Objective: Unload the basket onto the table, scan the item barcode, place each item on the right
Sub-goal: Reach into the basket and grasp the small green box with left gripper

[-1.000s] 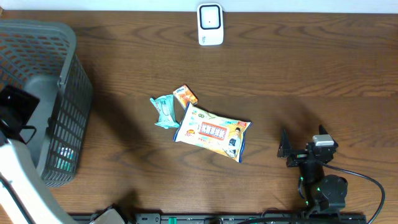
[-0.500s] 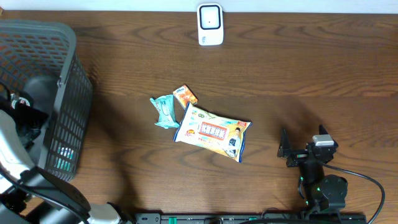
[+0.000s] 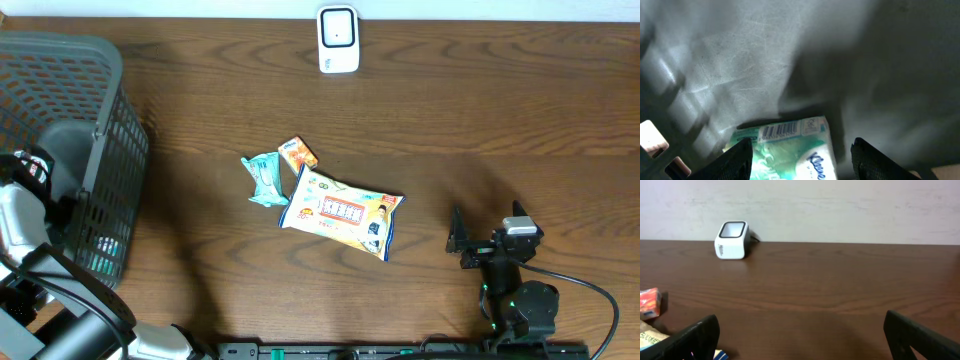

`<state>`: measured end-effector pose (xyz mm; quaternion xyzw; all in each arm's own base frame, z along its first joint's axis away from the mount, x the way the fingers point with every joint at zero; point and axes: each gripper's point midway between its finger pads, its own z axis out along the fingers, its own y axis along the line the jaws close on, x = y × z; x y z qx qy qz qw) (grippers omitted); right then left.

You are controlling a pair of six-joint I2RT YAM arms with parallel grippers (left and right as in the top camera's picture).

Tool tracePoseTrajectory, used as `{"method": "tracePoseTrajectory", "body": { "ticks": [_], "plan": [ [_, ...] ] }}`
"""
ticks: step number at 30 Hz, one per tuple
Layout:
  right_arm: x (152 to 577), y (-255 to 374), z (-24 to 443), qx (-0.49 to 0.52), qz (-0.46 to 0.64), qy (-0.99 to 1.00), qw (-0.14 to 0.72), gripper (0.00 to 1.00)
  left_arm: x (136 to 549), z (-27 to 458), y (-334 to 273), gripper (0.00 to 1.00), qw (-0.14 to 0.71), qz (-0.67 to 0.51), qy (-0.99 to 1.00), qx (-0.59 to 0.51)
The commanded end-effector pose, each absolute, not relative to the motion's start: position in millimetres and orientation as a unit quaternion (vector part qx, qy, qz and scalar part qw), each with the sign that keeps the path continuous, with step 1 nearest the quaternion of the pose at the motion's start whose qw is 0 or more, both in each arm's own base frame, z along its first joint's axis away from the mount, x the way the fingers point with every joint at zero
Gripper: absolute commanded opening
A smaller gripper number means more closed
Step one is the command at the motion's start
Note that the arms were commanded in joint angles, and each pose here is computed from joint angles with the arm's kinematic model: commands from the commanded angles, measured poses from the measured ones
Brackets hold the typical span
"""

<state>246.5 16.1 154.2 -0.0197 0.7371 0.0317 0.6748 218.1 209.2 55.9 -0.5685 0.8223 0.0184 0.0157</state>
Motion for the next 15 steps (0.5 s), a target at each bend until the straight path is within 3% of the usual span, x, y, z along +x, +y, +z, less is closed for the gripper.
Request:
{"method": "tracePoseTrajectory", "body": {
  "ticks": [1, 7, 15],
  "plan": [
    [246, 14, 153, -0.013, 0.032, 0.738, 0.674, 0.99, 210, 45, 208, 0.62, 0.006, 0.025, 0.818, -0.574],
    [246, 14, 153, -0.013, 0.033, 0.738, 0.674, 0.99, 205, 32, 203, 0.6, -0.001, 0.024, 0.818, -0.574],
    [246, 14, 153, -0.013, 0.032, 0.738, 0.674, 0.99, 207, 33, 206, 0.07, 0.007, 0.025, 0.819, -0.573]
  ]
}}
